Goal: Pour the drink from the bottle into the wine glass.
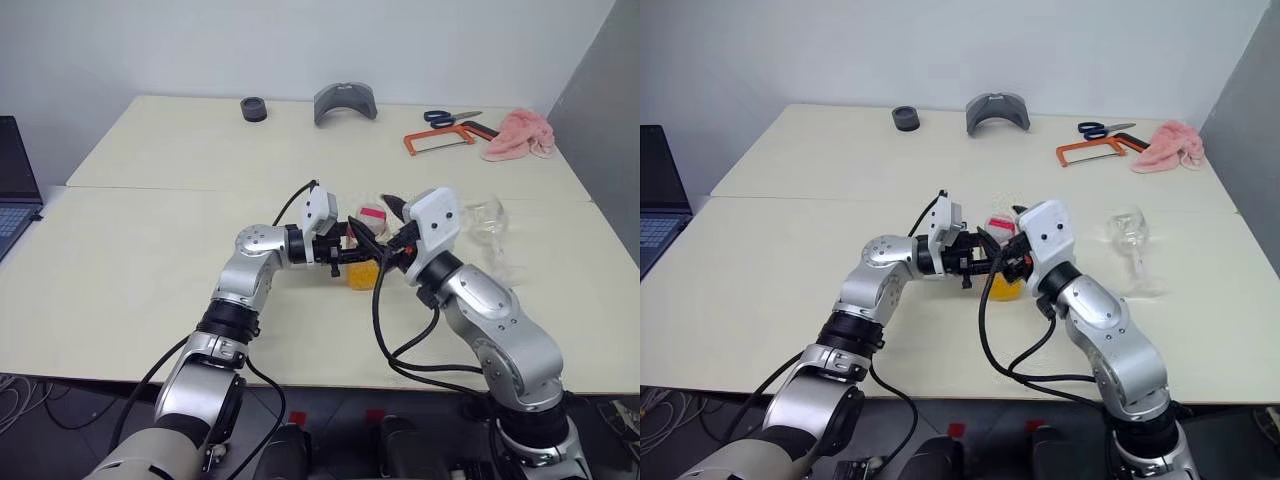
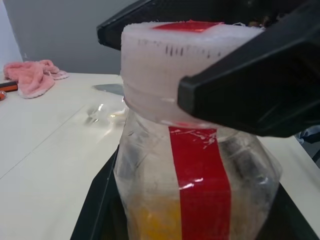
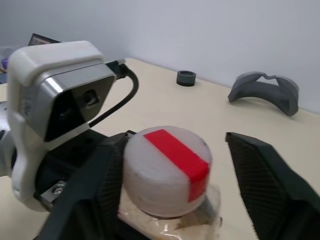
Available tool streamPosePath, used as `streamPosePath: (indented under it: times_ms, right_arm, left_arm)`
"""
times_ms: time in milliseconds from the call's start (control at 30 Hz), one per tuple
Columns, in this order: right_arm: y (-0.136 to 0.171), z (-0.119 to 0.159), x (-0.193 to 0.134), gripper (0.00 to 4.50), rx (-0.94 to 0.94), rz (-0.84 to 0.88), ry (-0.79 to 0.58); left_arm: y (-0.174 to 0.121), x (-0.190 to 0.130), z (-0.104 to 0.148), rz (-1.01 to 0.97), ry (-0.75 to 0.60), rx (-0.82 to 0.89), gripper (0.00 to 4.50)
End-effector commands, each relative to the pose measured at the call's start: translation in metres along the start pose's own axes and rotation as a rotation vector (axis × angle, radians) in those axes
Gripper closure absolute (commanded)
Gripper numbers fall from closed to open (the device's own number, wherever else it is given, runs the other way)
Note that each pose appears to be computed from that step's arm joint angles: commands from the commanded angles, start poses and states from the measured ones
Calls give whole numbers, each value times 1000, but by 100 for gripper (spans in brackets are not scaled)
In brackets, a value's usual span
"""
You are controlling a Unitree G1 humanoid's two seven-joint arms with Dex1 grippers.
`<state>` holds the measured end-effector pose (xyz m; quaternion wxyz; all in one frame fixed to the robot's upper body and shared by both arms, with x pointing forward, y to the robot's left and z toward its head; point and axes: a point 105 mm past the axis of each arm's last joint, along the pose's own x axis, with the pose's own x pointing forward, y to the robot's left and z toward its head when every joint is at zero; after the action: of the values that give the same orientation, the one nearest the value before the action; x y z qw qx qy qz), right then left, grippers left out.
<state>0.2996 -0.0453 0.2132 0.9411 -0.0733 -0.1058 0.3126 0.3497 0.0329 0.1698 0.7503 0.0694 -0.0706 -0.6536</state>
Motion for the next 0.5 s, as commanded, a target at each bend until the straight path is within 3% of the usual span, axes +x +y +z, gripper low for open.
streamPosePath:
  times_ms: [33,133,333,500]
  right_arm:
    - [-2,13,-1,255,-26,5,-61]
    - [3,16,-1,258,-31,55,-85]
    - [20,28,-1,258,-128,478,-164]
    - [12,23,-9,258,-168,888,9]
  left_arm:
    - [1,-1,14,-5,-26,59,279]
    - [0,-2,13,-15,-23,54,279]
    - [-12,-8,8,-129,38,47,279]
    - [-15,-14,10,-177,64,50,279]
